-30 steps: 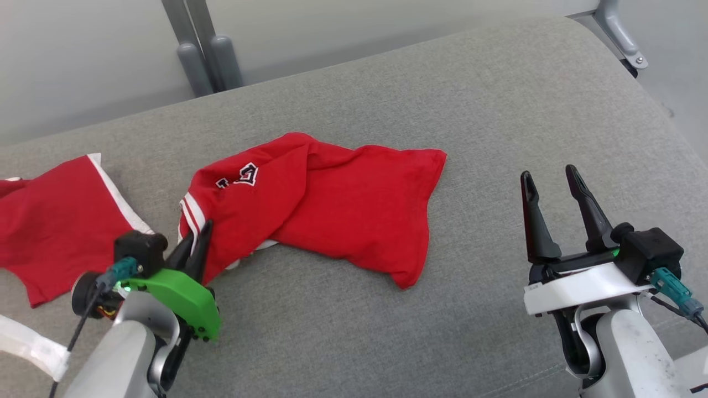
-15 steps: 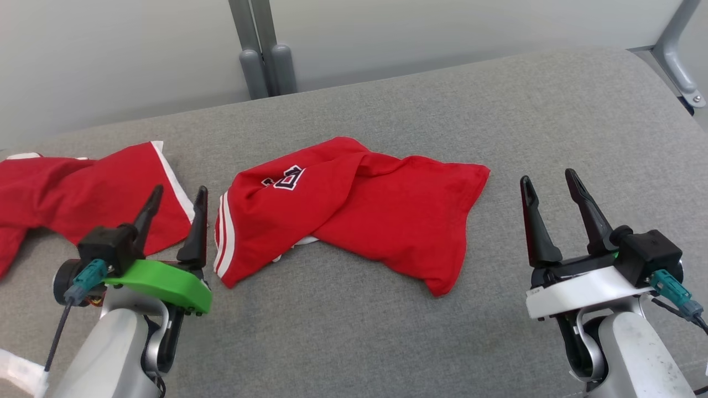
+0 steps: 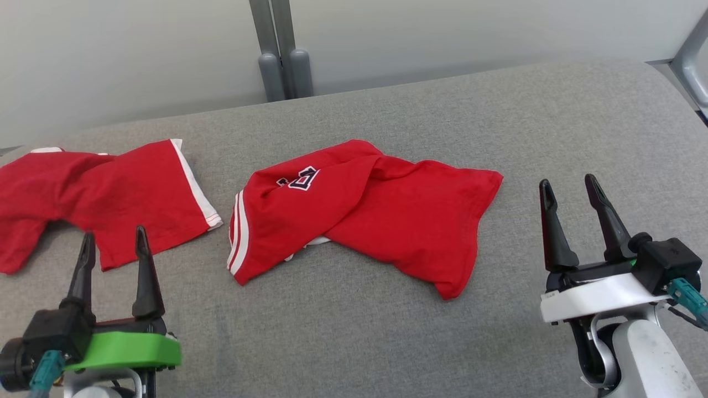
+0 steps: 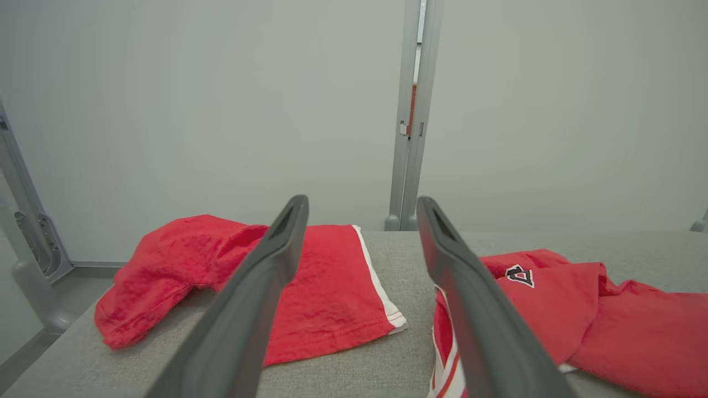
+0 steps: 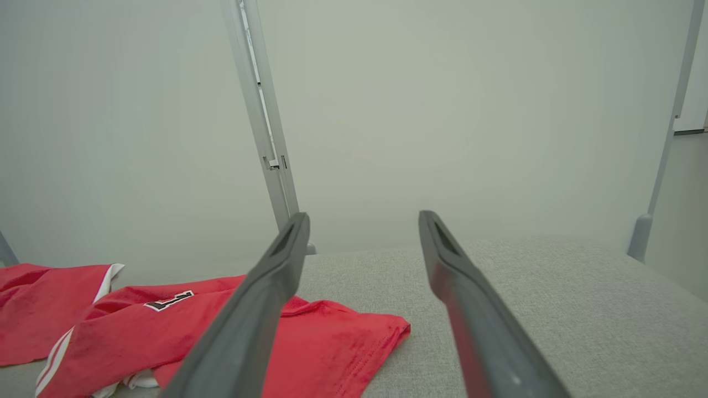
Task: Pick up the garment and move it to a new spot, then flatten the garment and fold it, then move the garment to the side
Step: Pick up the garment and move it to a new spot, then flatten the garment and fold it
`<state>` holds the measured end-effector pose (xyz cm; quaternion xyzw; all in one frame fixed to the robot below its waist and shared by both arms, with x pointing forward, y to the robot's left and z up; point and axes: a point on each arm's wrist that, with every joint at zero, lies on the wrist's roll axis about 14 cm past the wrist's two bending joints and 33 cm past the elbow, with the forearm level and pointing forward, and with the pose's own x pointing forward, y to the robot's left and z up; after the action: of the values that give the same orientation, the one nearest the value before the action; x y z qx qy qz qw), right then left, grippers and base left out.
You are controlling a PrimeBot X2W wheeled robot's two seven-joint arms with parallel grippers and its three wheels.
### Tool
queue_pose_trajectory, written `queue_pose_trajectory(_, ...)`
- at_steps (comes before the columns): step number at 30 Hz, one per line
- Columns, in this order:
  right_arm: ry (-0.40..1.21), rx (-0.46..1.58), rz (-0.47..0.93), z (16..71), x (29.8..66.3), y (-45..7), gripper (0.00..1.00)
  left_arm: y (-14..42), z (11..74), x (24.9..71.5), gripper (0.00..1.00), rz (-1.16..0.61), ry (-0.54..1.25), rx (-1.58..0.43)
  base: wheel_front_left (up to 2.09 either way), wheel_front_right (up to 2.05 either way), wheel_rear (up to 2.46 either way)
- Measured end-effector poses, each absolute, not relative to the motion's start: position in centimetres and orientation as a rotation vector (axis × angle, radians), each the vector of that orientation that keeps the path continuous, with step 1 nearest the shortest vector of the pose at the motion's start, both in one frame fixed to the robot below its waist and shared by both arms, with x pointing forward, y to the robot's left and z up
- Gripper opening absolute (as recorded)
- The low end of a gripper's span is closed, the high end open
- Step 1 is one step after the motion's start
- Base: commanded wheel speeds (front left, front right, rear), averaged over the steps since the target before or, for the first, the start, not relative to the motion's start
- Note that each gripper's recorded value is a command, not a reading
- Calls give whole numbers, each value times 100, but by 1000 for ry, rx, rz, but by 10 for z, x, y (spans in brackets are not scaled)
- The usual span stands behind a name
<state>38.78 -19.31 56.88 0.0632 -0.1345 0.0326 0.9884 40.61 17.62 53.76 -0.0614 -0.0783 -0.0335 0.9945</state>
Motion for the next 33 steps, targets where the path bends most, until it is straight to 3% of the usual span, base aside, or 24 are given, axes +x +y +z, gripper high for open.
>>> queue_pose_trajectory(28,-181,137,72,540,387,-191,100,167,504,397,100,-78,-74,-104,0,0,0)
queue_pose_trajectory(33,-49,149,81,500,397,-189,100,168,498,399,100,-78,-58,-105,0,0,0)
